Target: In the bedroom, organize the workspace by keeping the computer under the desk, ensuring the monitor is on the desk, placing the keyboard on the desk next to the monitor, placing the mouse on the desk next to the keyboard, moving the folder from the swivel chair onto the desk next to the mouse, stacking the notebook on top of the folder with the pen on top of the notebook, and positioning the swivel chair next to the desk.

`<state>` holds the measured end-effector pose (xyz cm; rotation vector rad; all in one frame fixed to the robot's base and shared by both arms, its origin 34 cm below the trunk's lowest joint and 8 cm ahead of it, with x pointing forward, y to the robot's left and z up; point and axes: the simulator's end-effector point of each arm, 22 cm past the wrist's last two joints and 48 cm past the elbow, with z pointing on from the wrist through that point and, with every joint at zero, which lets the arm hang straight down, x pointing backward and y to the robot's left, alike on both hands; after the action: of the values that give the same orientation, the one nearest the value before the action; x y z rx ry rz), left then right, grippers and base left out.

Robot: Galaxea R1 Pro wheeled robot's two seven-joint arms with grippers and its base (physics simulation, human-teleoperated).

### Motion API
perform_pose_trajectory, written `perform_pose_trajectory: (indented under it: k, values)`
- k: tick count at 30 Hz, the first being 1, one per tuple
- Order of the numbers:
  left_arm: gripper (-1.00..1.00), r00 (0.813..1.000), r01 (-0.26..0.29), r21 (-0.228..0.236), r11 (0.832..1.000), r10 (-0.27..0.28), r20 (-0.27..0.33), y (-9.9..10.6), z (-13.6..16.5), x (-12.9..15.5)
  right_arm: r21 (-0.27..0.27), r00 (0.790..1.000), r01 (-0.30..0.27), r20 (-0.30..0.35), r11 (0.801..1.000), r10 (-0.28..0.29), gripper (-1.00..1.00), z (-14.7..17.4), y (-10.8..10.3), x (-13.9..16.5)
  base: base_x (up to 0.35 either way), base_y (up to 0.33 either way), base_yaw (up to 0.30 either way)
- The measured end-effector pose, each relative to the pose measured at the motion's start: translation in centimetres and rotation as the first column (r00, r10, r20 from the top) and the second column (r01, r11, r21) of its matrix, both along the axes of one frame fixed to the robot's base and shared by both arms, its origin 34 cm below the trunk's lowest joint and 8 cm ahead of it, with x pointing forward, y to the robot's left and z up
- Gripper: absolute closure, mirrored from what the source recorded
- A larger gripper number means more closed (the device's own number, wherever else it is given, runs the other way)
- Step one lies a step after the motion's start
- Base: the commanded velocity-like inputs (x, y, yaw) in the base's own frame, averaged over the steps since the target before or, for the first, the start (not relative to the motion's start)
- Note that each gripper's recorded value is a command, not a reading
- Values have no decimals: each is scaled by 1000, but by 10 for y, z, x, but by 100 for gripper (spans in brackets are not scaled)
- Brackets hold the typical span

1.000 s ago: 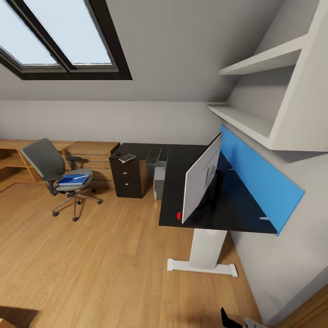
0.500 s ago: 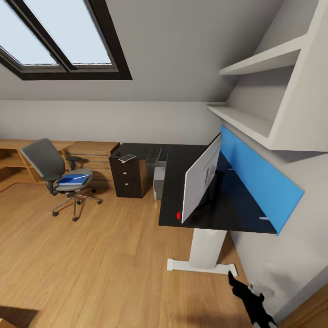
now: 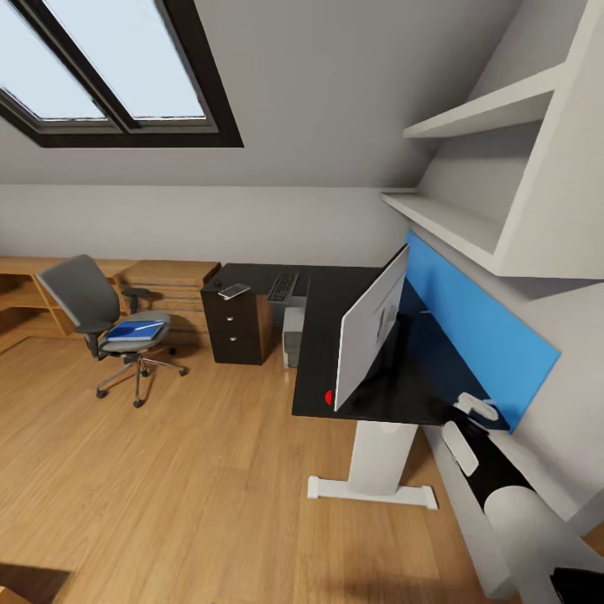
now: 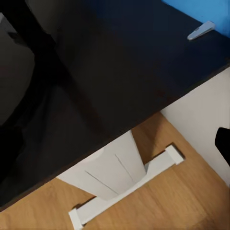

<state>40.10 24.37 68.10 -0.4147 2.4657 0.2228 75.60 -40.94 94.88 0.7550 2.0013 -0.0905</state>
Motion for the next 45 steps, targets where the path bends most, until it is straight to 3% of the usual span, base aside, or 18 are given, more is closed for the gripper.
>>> perform_pose_trajectory:
  k: [6, 11, 16, 22, 32, 45]
  values:
    - [-100, 1000, 2, -1, 1000, -2, 0, -1, 0, 0, -55, 998, -56, 10, 997, 56, -100, 5, 13, 8, 0, 0, 0]
    - [-100, 1000, 3, -1, 1000, -3, 0, -2, 0, 0, -152, 993, -116, -5, 982, 117, -100, 9, 19, 11, 0, 0, 0]
    - [-100, 1000, 2, 0, 1000, -2, 0, -1, 0, 0, -299, 985, -163, -3, 940, 170, -100, 16, 17, 12, 0, 0, 0]
    - [-100, 1000, 2, 0, 1000, -2, 0, -1, 0, 0, -385, 978, -172, 45, 907, 204, -100, 20, 17, 11, 0, 0, 0]
    - [-100, 1000, 1, 0, 1000, -1, 1, -1, 0, 0, -398, 944, -249, 103, 883, 313, -100, 24, 39, 18, 0, 0, 0]
    - [-100, 1000, 1, 0, 1000, -1, 0, -1, 0, 0, -362, 934, -300, 75, 883, 348, -100, 2, 64, 12, 0, 0, 0]
